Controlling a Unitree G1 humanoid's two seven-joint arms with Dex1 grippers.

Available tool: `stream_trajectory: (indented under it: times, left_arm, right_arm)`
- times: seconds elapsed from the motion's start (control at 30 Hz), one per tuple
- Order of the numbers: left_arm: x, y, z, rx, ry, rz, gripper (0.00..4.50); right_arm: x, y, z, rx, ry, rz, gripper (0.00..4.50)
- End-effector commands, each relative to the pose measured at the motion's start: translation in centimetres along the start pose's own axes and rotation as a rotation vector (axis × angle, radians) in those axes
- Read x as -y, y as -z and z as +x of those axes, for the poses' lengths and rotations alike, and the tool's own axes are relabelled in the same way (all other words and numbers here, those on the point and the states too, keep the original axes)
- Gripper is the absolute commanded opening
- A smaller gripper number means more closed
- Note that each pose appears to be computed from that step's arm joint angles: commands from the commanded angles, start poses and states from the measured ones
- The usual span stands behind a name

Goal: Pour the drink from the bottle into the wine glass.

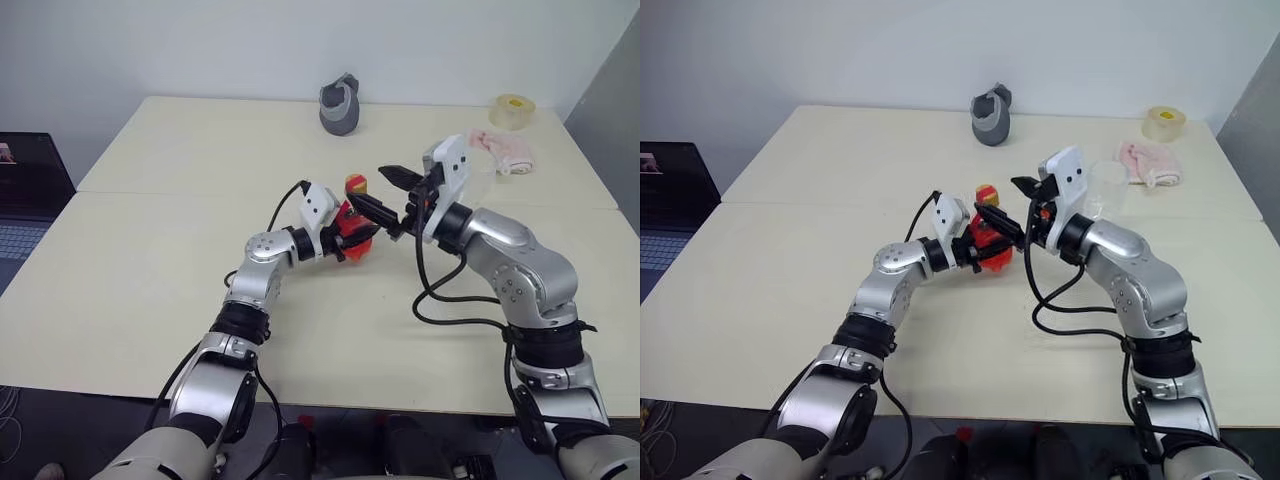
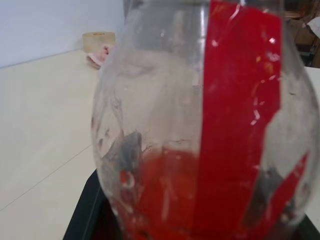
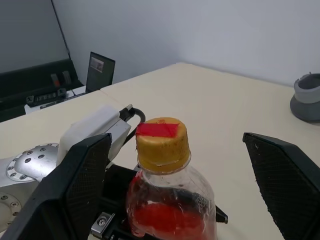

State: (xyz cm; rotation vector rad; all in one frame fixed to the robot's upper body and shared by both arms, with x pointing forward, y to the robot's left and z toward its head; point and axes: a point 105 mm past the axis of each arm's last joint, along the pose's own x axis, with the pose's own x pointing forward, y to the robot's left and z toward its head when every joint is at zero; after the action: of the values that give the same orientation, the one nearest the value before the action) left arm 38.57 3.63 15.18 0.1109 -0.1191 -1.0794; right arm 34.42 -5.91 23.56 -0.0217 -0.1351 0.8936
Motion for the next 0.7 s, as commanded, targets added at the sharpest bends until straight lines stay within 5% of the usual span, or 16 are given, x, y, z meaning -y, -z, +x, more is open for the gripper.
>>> stream_trajectory:
  times: [0.03,0.27,0.37,0.63,0.7]
  left_arm:
    - [0.53,-1.97,0.46,0.064,0.024,0.036,1.92]
    - [0.49,-2.08,0.56,0.063,0.026,0.037,1.92]
    - [0.27,-2.20,0.51,0.065,0.020,0.043,1.92]
    - [0.20,-2.21,0.41,0.065,0.014,0.049,1.92]
    - [0.19,-2.17,0.34,0.064,0.013,0.051,1.90]
  right_arm:
    - [-0.59,-1.57,0.47,0.052,-0.032,-0.043,4.50]
    - [-0.59,-1.80,0.90,0.068,-0.035,-0.042,4.50]
    - [-0.60,-2.05,0.97,0.080,-0.040,-0.028,3.90]
    - [-0.89,-2.22,1.10,0.086,-0.057,0.002,1.20]
    - [-1.02,-2.22,1.13,0.087,-0.063,0.002,1.18]
